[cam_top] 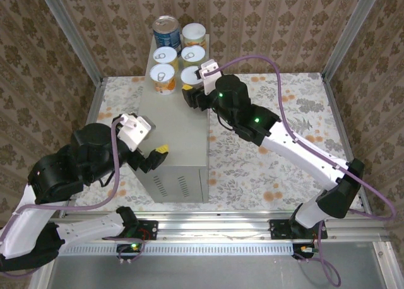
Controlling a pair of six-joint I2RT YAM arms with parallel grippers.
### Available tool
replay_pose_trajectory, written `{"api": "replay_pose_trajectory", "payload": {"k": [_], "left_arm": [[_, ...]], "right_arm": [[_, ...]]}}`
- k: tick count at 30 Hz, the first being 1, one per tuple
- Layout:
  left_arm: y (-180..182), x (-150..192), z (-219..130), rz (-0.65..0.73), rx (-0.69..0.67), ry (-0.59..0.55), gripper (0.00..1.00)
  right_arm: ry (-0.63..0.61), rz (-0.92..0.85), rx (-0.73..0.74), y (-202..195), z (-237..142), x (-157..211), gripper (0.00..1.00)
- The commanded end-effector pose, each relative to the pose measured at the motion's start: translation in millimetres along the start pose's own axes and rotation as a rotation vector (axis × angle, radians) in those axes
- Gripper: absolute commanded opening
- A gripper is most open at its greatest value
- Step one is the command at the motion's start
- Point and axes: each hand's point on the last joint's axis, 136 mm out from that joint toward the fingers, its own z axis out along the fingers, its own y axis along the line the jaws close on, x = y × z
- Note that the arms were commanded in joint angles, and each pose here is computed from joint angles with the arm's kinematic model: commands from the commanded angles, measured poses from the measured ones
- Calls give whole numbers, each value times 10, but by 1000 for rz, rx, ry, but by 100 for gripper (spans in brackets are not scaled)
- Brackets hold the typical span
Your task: Place and organize the canned foods onto the counter
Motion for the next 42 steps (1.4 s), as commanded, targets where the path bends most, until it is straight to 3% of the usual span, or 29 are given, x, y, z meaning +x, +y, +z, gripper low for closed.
{"api": "replay_pose_trajectory", "payload": {"k": [1, 9, 13, 30, 42], "left_arm": [[1, -45, -6, -9, 4, -23, 100], [-6, -49, -7, -13, 11, -23, 100], [-5, -59, -25, -18, 13, -28, 100], [-11, -44, 4, -23, 13, -19, 100], [1, -15, -14, -26, 8, -17, 100]], "right_arm": [[87, -32, -6, 8, 96, 244, 76], [72, -15, -9, 4, 47, 301, 92], [65, -28, 0, -23, 22, 330, 94], [38, -41, 7, -25, 61, 306, 81], [49, -43, -6, 13, 144, 311, 79]]}}
